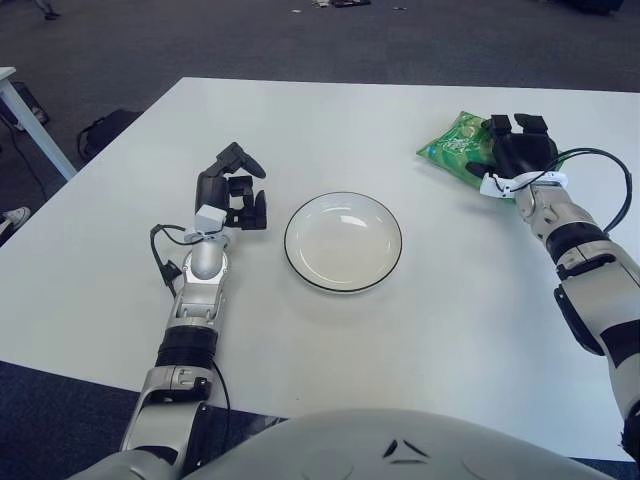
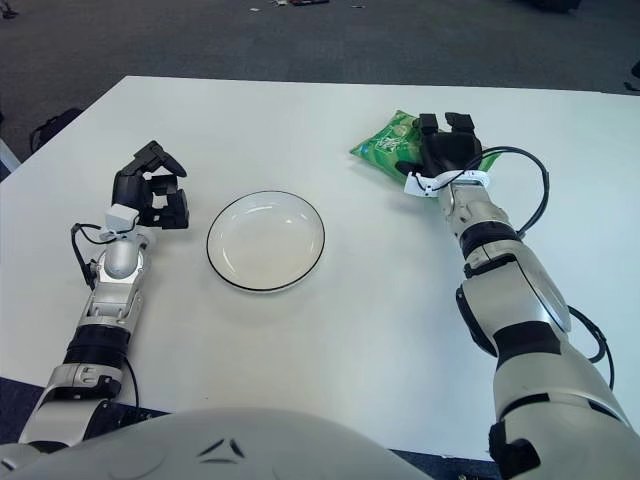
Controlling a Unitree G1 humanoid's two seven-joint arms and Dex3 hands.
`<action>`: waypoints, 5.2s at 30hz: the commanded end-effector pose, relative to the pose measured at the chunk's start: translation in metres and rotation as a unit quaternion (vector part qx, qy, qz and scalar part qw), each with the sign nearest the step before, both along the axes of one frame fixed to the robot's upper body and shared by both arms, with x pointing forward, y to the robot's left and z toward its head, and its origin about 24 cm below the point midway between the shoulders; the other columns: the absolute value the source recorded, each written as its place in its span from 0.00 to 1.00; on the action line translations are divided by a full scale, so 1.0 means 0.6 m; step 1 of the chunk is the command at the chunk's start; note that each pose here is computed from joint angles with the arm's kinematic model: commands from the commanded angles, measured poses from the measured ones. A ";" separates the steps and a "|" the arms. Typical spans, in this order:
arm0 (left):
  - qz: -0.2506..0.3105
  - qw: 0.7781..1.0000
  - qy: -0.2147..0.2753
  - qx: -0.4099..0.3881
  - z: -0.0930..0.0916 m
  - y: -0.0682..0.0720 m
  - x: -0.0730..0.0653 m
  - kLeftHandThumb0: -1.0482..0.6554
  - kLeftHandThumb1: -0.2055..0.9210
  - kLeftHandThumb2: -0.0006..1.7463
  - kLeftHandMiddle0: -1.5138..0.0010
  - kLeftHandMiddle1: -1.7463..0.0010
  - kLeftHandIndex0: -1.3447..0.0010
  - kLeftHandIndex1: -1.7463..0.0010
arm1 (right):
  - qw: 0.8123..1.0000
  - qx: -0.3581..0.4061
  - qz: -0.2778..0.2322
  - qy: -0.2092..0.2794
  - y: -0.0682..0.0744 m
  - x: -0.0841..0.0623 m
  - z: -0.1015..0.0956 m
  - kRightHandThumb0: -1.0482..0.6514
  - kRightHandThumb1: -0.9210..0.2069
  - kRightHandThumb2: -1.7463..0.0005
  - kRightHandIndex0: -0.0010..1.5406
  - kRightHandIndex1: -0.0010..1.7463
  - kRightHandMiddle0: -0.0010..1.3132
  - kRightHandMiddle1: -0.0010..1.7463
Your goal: Put the snack into the plate.
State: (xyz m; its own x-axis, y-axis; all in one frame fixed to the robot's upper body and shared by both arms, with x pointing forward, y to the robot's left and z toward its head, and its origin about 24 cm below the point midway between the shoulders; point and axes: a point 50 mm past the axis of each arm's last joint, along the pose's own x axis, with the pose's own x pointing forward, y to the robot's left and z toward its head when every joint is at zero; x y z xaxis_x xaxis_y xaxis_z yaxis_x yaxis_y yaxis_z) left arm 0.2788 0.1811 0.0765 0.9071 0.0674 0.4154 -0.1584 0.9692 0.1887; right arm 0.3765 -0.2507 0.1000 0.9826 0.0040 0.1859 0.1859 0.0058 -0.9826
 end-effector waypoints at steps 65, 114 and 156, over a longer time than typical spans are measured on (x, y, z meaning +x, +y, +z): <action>0.023 0.991 0.122 -0.042 -0.100 0.004 -0.052 0.28 0.29 0.90 0.06 0.00 0.41 0.00 | 0.990 0.132 -0.004 0.053 -0.010 0.013 0.033 0.62 0.85 0.06 0.60 0.89 0.51 1.00; 0.023 0.990 0.130 -0.043 -0.108 0.000 -0.040 0.28 0.30 0.89 0.06 0.00 0.42 0.00 | 0.930 0.212 0.270 -0.135 0.181 -0.037 0.206 0.62 0.89 0.00 0.61 0.95 0.52 1.00; 0.065 0.989 0.129 -0.034 -0.097 -0.009 -0.043 0.30 0.34 0.85 0.06 0.00 0.45 0.00 | 0.821 0.256 0.497 0.119 0.317 -0.141 0.165 0.62 0.88 0.01 0.61 0.96 0.51 1.00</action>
